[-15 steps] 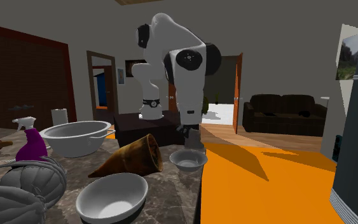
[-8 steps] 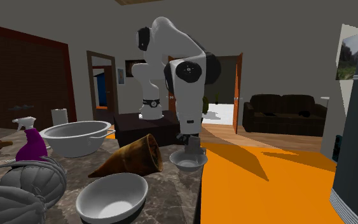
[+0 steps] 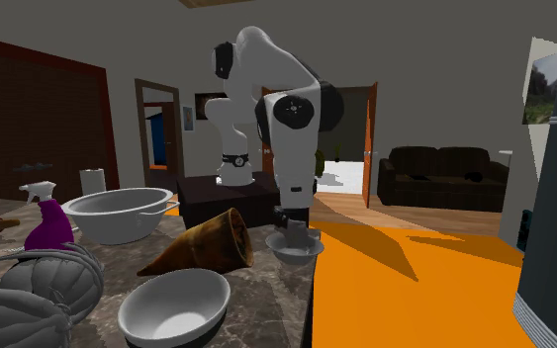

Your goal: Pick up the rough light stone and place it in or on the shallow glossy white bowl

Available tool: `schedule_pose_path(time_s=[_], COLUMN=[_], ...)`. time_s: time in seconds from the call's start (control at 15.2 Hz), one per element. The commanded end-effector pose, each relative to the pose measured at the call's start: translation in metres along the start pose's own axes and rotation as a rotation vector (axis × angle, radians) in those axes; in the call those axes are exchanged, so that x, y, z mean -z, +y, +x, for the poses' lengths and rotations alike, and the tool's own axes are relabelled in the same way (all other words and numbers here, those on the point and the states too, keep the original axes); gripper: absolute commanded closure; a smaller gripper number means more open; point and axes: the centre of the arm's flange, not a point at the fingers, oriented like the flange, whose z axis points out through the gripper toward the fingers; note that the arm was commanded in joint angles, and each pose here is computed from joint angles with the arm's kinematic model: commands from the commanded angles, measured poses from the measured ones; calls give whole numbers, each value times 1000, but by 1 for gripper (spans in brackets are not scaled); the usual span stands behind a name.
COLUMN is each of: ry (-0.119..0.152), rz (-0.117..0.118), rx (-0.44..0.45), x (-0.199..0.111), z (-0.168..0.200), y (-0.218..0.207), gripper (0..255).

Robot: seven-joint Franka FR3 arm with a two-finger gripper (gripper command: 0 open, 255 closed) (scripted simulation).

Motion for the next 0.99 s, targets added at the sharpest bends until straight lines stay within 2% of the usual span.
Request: schedule_pose_path(time_s=[0.0,0.13,0.4,0.92], ry=[0,0,0,0], rz=[0,0,0,0], rx=[0,0,0,0], x=[0,0,50,50], z=[0,0,0,0], y=[0,0,0,0], gripper=[0,0,0,0])
